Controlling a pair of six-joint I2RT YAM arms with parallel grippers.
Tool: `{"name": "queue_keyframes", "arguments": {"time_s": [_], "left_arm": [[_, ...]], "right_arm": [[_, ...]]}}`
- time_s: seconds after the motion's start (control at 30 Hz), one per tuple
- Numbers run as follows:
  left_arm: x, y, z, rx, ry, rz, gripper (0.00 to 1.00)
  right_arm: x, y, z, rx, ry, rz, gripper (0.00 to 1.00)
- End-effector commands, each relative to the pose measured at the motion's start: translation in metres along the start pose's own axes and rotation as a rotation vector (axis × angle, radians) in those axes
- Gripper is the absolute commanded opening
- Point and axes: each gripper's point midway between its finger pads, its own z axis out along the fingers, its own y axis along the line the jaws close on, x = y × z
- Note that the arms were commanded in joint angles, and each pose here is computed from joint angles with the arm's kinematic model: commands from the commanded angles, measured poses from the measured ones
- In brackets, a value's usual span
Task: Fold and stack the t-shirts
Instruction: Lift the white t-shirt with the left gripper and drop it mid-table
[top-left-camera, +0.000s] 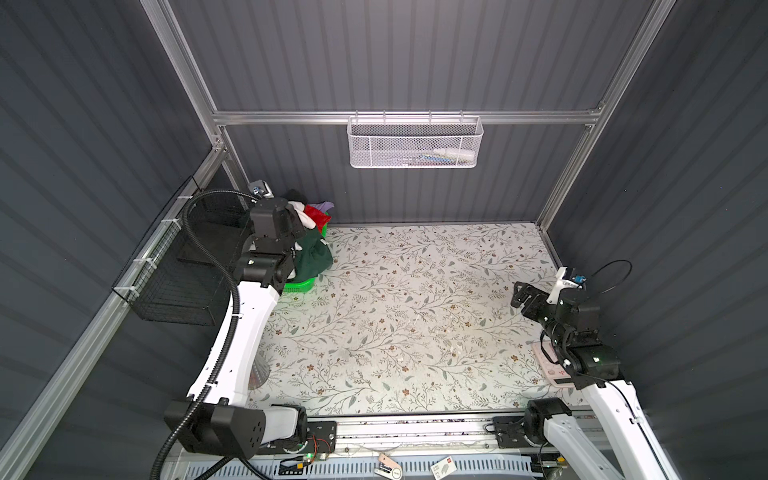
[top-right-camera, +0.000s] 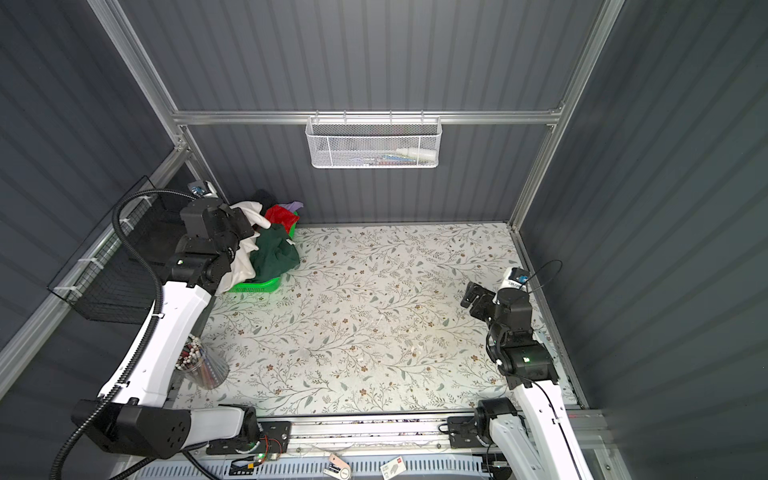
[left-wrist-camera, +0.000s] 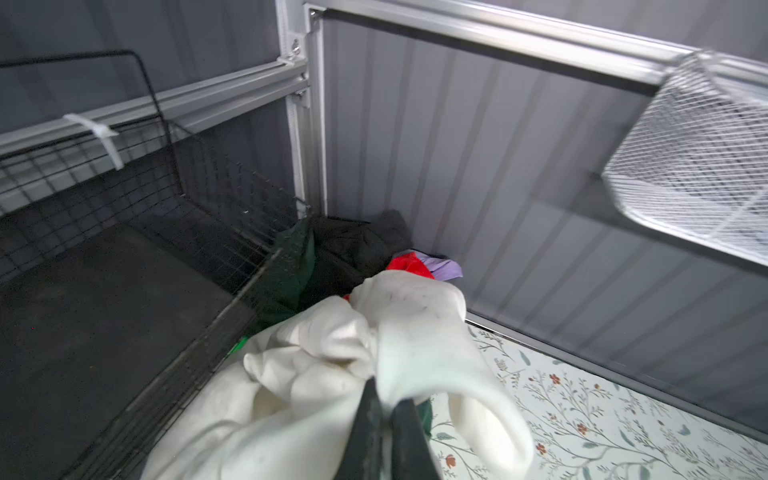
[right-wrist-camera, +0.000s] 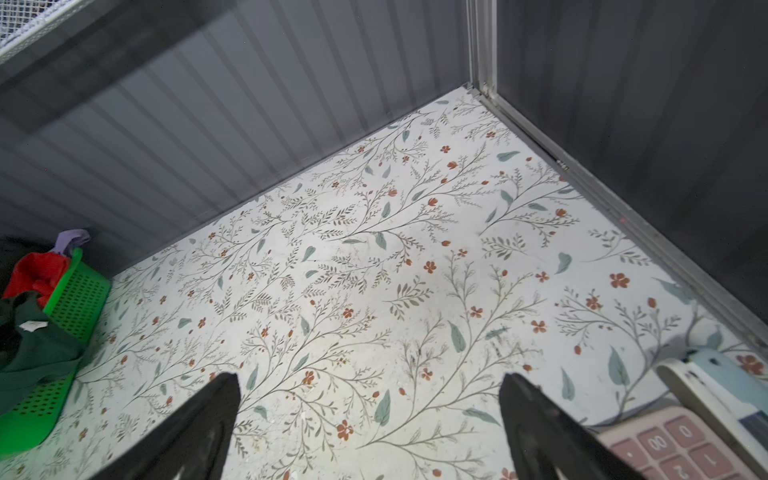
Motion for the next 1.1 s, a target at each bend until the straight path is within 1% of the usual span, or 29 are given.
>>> {"name": "queue_keyframes", "arguments": {"time_s": [0.0, 0.1, 0.17, 0.23, 0.3, 0.37, 0.4, 0.47, 0.53, 0.6, 0.7, 0.77, 0.83, 0.87, 0.9, 0.93, 0.97, 1.07], "left_arm": [[-0.023, -0.022, -0.017, 0.060, -0.050, 0.022, 0.00], [-0.022, -0.048, -0.019, 0.120, -0.051, 0.028, 0.00], [-0.018, -0.073, -0.019, 0.167, -0.035, 0.057, 0.00], [-0.016, -0.106, -0.020, 0.232, -0.028, 0.096, 0.00], [-0.015, -0.136, -0.022, 0.287, -0.024, 0.124, 0.00], [-0.011, -0.172, -0.026, 0.376, -0.005, 0.134, 0.00], [-0.007, -0.192, -0.030, 0.432, 0.009, 0.145, 0.00], [0.001, -0.230, -0.041, 0.503, 0.023, 0.184, 0.00], [0.019, -0.268, -0.048, 0.578, 0.059, 0.222, 0.00], [0.033, -0.303, -0.061, 0.698, 0.098, 0.226, 0.00], [0.048, -0.343, -0.076, 0.795, 0.131, 0.251, 0.00], [0.063, -0.362, -0.077, 0.860, 0.178, 0.231, 0.00], [0.089, -0.376, -0.071, 0.893, 0.243, 0.254, 0.47], [0.099, -0.378, -0.066, 0.887, 0.263, 0.275, 0.53], [0.109, -0.379, -0.061, 0.873, 0.282, 0.295, 0.63], [0.119, -0.379, -0.056, 0.860, 0.300, 0.314, 0.80], [0.125, -0.378, -0.052, 0.843, 0.309, 0.329, 0.90], [0.136, -0.366, -0.044, 0.790, 0.320, 0.365, 0.91]], "right_arm": [[-0.003, -0.015, -0.002, 0.062, -0.065, -0.034, 0.99], [-0.006, -0.020, -0.006, 0.073, -0.121, -0.030, 0.99], [-0.007, -0.021, -0.007, 0.072, -0.137, -0.021, 0.99], [-0.004, -0.020, -0.006, 0.062, -0.133, -0.013, 0.99], [0.001, -0.019, -0.002, 0.055, -0.112, -0.008, 0.99], [0.006, -0.019, 0.003, 0.059, -0.082, 0.005, 0.99], [0.009, -0.018, 0.006, 0.056, -0.063, 0.010, 0.99], [0.014, -0.016, 0.008, 0.047, -0.032, 0.028, 0.99], [0.019, -0.011, 0.009, 0.019, 0.001, 0.047, 0.99], [0.024, -0.004, 0.007, -0.018, 0.037, 0.052, 0.99], [0.029, -0.003, 0.003, -0.029, 0.064, 0.079, 0.99], [0.031, -0.001, 0.000, -0.047, 0.067, 0.092, 0.99], [0.034, -0.001, -0.003, -0.061, 0.064, 0.110, 0.99], [0.035, -0.002, -0.004, -0.063, 0.065, 0.116, 0.99], [0.037, -0.001, -0.005, -0.068, 0.067, 0.122, 0.99], [0.039, -0.001, -0.005, -0.071, 0.071, 0.126, 0.99], [0.042, -0.001, -0.005, -0.073, 0.080, 0.128, 0.99], [0.052, 0.001, 0.001, -0.085, 0.130, 0.142, 0.99]]}}
